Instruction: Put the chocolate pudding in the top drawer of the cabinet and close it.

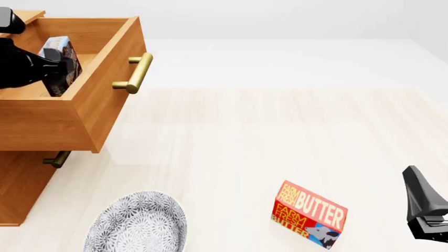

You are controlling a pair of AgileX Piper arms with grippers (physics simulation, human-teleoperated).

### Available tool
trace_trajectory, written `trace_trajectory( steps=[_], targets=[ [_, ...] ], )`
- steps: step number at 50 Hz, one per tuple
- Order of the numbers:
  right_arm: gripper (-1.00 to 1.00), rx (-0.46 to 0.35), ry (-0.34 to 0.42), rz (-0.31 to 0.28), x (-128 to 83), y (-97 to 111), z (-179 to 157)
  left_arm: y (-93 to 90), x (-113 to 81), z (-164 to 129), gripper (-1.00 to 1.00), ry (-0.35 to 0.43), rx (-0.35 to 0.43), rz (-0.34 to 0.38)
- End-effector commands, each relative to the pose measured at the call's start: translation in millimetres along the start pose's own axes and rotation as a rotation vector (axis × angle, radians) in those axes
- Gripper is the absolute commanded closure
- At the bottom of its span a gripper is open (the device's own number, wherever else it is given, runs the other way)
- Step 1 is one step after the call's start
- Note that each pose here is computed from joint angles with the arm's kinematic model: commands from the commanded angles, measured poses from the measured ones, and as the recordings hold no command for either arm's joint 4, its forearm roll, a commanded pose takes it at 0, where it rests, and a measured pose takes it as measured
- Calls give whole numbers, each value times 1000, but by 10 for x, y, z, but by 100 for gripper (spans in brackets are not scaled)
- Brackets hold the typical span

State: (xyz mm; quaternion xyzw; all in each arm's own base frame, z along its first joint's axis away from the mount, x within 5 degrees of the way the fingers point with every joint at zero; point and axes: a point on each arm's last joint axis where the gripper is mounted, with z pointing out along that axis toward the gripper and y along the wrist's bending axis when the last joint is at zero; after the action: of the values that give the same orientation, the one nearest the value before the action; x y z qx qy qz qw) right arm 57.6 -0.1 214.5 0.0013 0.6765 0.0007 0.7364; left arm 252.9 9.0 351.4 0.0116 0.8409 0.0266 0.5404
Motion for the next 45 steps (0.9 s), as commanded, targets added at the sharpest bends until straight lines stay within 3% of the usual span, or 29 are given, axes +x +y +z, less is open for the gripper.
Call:
trace_trajectory(
  steps=[1,13,45],
  targets=[
    [-100,0,0,0,0,0,0,17,-31,-41,-100,-3,-6,6],
    [-100,0,0,0,0,0,0,19,-145,-250,-100,-37,-6,3],
    [-100,0,0,0,0,0,0,-162,-414,-932,-100,-131,85,56]
  ],
)
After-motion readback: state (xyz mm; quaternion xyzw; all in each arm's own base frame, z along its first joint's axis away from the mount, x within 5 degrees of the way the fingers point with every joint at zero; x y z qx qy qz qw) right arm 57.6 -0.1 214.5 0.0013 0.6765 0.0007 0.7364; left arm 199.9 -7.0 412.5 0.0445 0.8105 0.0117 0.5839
